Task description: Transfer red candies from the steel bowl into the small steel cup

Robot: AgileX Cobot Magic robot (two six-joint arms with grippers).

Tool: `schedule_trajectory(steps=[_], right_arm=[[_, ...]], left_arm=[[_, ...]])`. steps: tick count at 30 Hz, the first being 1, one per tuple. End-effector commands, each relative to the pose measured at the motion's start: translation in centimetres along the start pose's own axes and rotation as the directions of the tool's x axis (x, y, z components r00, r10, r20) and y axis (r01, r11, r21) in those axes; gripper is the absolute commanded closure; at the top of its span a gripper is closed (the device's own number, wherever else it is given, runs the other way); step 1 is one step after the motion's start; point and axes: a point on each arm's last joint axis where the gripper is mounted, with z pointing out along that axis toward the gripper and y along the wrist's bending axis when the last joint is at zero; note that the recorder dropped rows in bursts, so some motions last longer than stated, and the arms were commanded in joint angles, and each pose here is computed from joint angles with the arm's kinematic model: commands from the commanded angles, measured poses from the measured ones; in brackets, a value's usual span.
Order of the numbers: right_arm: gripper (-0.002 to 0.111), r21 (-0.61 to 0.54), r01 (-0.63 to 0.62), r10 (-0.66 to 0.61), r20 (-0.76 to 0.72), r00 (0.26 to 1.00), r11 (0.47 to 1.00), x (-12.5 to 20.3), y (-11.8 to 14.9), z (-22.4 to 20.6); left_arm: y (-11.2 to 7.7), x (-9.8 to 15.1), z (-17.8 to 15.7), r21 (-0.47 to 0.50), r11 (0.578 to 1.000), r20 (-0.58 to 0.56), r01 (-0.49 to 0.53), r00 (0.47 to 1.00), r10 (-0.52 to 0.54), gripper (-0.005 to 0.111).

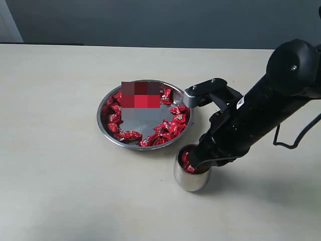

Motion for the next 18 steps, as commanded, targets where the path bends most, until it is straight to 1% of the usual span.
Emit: schedule_trajectory(steps=[1, 8, 13, 15, 18], right_arm=[[0.083, 0.010, 0.028, -0.028, 0.066, 0.997, 1.000, -0.1, 0.5, -1.7], [0.083, 0.025, 0.050, -0.053, 0.150, 0.987, 0.998, 0.0, 1.2, -3.8], [0.085, 0.067, 0.060, -0.077, 0.280, 0.957, 0.996, -0.3, 1.5, -5.9], [0.091, 0.087, 0.061, -0.087, 0.340, 0.936, 0.994, -0.5, 1.7, -6.8], [0.109, 0.114, 0.060, -0.102, 0.416, 0.904, 0.992, -0.7, 1.8, -7.9]], left_arm=[[0.0, 0.0, 0.0, 0.007, 1.000, 0.006, 0.003, 1.000, -0.003, 0.106], [0.0, 0.0, 0.0, 0.007, 1.000, 0.006, 0.003, 1.000, -0.003, 0.106], [0.0, 0.0, 0.0, 0.007, 1.000, 0.006, 0.003, 1.000, -0.003, 0.106], [0.0, 0.0, 0.0, 0.007, 1.000, 0.006, 0.003, 1.000, -0.003, 0.106], [0.0, 0.0, 0.0, 0.007, 1.000, 0.006, 0.003, 1.000, -0.003, 0.106]])
